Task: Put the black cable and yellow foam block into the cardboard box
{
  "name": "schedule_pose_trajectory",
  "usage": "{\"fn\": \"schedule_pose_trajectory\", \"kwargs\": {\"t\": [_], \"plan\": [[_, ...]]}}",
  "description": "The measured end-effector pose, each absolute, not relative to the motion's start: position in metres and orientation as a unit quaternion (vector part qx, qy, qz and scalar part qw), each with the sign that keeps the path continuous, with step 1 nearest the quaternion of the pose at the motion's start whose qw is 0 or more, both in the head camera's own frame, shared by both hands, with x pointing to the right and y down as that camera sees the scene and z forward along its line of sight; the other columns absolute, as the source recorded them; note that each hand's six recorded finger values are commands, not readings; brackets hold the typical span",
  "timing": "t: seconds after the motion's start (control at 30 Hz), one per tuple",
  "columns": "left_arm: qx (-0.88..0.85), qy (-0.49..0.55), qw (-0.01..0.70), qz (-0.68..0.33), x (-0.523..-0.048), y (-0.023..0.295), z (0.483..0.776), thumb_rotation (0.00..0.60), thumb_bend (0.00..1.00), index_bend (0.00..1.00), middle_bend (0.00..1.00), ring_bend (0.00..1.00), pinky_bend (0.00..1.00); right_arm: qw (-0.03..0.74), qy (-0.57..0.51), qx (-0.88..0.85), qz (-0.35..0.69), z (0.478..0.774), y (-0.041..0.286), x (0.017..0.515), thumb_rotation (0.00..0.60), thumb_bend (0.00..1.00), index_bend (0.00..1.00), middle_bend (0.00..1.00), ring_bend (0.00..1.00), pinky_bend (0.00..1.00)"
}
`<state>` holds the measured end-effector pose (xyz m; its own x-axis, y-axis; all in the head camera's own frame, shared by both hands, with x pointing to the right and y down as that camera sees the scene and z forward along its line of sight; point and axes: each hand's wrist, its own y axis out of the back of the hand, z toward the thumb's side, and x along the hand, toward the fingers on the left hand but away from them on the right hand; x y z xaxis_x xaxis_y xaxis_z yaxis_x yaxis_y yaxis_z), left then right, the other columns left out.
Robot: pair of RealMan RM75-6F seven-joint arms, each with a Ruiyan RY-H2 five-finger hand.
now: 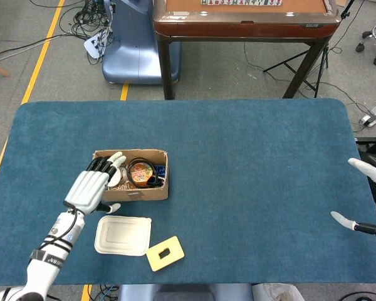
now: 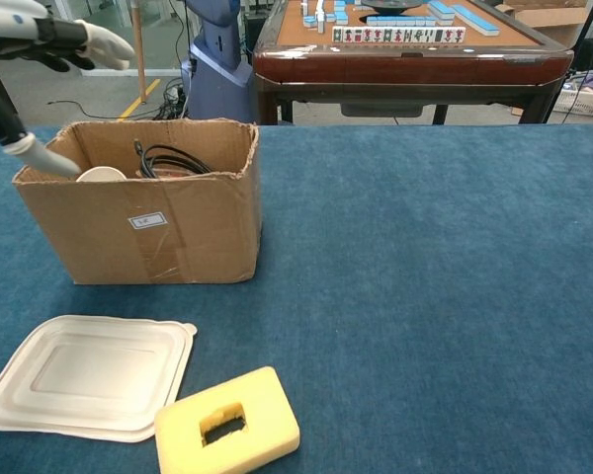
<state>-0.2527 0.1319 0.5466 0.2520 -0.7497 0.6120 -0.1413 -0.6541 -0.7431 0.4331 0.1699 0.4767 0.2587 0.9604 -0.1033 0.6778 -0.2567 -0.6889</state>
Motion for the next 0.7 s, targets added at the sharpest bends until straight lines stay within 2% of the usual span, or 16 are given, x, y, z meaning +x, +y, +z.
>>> {"fn": "schedule_pose_trajectory", "kwargs": {"t": [0.2,0.43,0.57,0.7], "plan": [[-0.727,0.291,0.312,-0.538,-0.274,0.16,0.533,0.6,0.12,0.01,0.0,0.0,0.02,0.268,-0.544,-0.747,0.272,0.481,0.169,0.431,0.6,0.0,0.15,0.17,0.0,0.0],[-0.729,0.271,0.324,-0.539,-0.292,0.199,0.523,0.6,0.12,0.12,0.0,0.0,0.02,0.268,-0.541,-0.747,0.279,0.484,0.168,0.429,0.6,0.0,0.15,0.17,0.0,0.0],[-0.741,0.252,0.335,-0.525,-0.289,0.214,0.523,0.6,0.12,0.18,0.0,0.0,0.02,0.267,-0.541,-0.746,0.281,0.485,0.167,0.429,0.6,0.0,0.15,0.17,0.0,0.0],[-0.756,0.214,0.359,-0.504,-0.286,0.23,0.53,0.6,0.12,0.18,0.0,0.0,0.02,0.266,-0.542,-0.745,0.282,0.485,0.167,0.43,0.6,0.0,0.15,0.17,0.0,0.0]]}}
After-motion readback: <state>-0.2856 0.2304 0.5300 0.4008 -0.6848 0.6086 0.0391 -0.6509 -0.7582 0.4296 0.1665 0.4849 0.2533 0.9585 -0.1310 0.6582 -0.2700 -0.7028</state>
